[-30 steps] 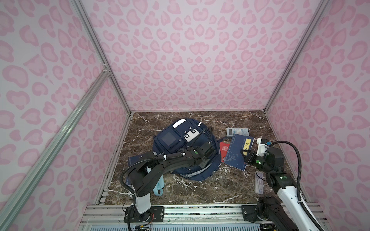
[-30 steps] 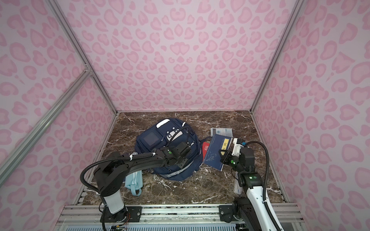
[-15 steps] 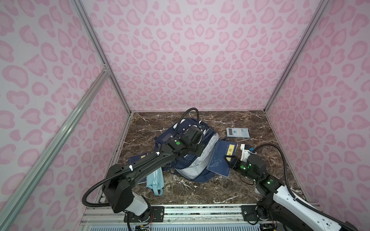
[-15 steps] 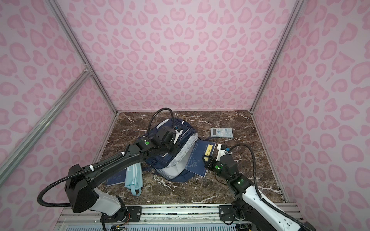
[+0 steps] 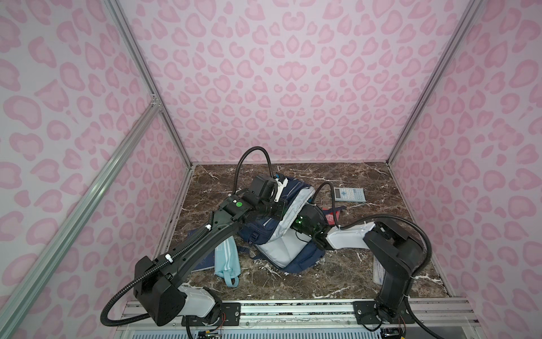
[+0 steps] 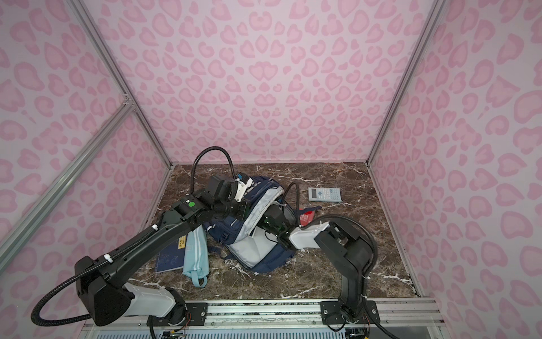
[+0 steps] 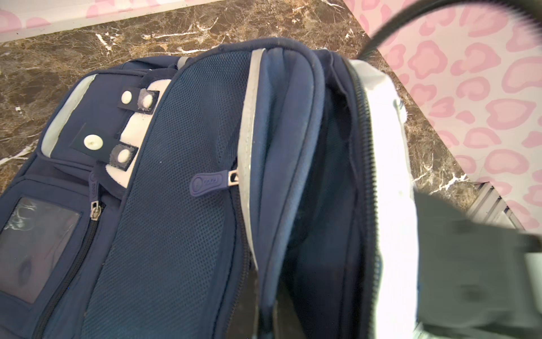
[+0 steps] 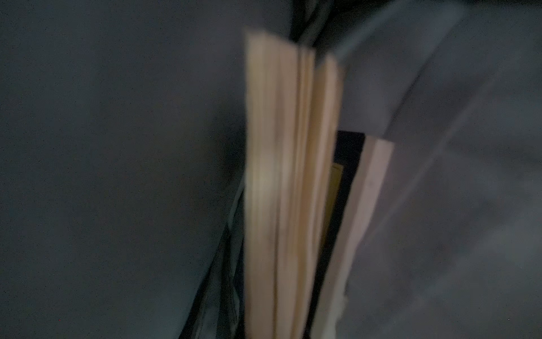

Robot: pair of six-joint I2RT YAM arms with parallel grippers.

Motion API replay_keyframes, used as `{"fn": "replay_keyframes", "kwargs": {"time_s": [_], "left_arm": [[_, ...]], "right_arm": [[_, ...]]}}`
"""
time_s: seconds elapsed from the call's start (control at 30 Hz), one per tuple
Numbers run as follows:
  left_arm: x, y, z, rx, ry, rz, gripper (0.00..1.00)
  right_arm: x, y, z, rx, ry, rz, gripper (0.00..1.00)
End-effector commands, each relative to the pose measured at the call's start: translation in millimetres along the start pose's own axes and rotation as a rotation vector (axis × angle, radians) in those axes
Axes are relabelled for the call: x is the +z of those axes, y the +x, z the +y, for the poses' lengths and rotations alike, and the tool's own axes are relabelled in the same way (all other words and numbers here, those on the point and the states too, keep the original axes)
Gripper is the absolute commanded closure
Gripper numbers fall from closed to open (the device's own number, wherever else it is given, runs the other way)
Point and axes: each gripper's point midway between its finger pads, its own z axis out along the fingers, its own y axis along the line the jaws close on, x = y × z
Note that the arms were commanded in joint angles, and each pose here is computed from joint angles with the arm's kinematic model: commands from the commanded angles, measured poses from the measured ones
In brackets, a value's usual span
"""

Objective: Pack books, pencil case, and school supplies into a backpack
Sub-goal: Place the book in the student bag, then close the student bag at the center of the table.

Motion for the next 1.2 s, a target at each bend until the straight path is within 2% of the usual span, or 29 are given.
{"fn": "replay_keyframes", "kwargs": {"time_s": [0.0, 0.03, 0.13, 0.4, 0.67, 0.73, 0.8, 1.0, 1.03, 1.1, 1.17], "left_arm": [[-8.8, -25.0, -6.8, -0.008, 0.046, -0.088, 0.97], [-9.9, -26.7, -5.1, -0.015, 0.046, -0.095, 0.97], [-7.9, -30.3, -2.5, -0.032, 0.044, -0.113, 0.97], [26.0, -35.3, -3.3, -0.092, 0.076, -0.104, 0.97], [79.7, -22.8, 13.4, -0.155, 0.030, -0.062, 0.97], [89.4, -27.8, 16.8, -0.150, 0.030, -0.091, 0.97], [95.9, -36.5, 24.5, -0.142, -0.015, -0.103, 0.97], [95.9, -49.7, 18.5, -0.158, 0.005, -0.118, 0.83], [91.5, -49.6, 20.0, -0.151, -0.009, -0.119, 0.96], [83.1, -46.5, 23.9, -0.136, -0.041, -0.107, 0.97], [75.2, -39.9, 30.2, -0.133, -0.077, -0.094, 0.97]], "right_arm": [[21.0, -12.1, 18.5, 0.015, -0.076, -0.059, 0.56], [21.0, -10.5, 16.1, 0.007, -0.066, -0.049, 0.47], [4.9, -7.2, 0.9, -0.060, 0.020, -0.007, 0.33], [-71.2, -6.9, -51.7, -0.177, 0.215, 0.092, 0.13], [-148.8, 4.4, -85.0, -0.323, 0.332, 0.106, 0.10], [-166.7, 2.9, -90.6, -0.375, 0.375, 0.074, 0.02], [-179.9, 2.2, -92.0, -0.444, 0.396, 0.058, 0.02], [-191.3, 20.1, -80.3, -0.514, 0.304, 0.090, 0.02], [-192.3, 25.4, -78.1, -0.542, 0.291, 0.093, 0.02], [-194.7, 28.3, -78.5, -0.586, 0.299, 0.092, 0.02], [-201.2, 16.8, -89.8, -0.575, 0.387, 0.047, 0.02]]}}
